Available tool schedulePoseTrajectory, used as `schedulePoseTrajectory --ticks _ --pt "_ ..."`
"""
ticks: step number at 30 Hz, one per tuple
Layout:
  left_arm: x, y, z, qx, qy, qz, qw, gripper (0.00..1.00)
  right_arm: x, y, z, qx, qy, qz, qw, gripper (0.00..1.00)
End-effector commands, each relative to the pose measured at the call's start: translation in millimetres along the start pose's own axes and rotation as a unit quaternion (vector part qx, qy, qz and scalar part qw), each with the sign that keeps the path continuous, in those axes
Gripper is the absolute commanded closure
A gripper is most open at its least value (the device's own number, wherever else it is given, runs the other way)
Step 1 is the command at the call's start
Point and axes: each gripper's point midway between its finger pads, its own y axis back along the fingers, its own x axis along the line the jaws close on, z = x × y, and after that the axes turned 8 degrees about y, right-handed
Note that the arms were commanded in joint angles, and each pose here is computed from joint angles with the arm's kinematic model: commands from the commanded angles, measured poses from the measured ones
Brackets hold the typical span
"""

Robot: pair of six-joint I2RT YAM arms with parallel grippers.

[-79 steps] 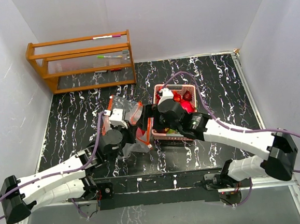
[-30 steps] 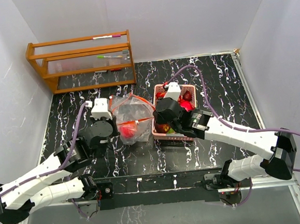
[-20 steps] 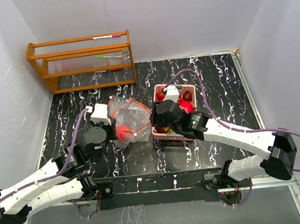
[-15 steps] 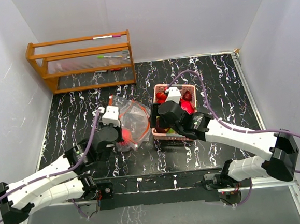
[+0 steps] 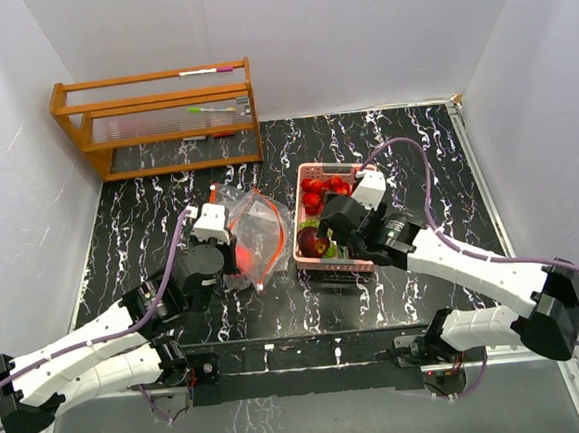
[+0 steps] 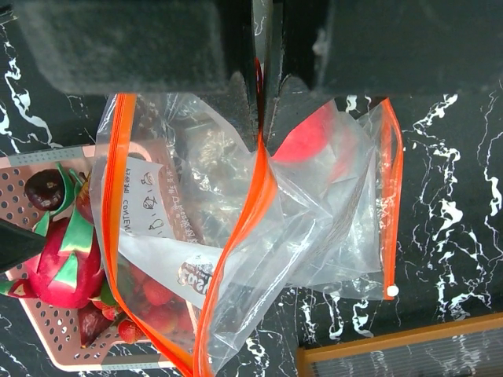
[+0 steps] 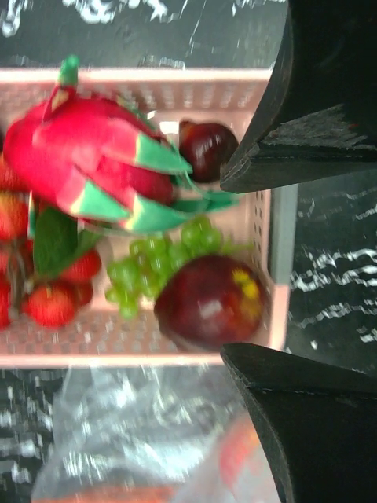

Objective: Place the food in the zip-top bag and seal the zipper
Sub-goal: Pick up the fake fruit from the bin.

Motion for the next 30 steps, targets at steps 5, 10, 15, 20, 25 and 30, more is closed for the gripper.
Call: schedulePoseTrajectory --ticks 5,10,15,20,25,30 --pt "-4 2 10 -0.011 0.016 -0.011 1.000 1.00 -47 -35 1 0.006 -0.023 -0.107 0.994 0.17" --pt "-5 3 10 -0.013 0.020 -0.015 1.000 1.00 -53 -49 -8 0.022 -0.019 -0.127 0.991 0.18" --pt "-6 4 11 -0.015 0.021 -0.020 0.999 1.00 -56 -72 -14 0.034 -0.018 -0.134 0.990 0.10" --pt "-5 5 12 -0.016 0.019 -0.022 0.999 1.00 -57 -85 -14 0.040 -0.022 -0.150 0.988 0.02" --pt "-6 6 15 -0.022 0.023 -0.024 0.999 1.00 -55 -92 -29 0.064 -0.016 -0.148 0.987 0.03" --pt "-6 6 13 -0.020 0.022 -0.025 0.999 1.00 -58 -101 -48 0.084 -0.009 -0.148 0.985 0.06"
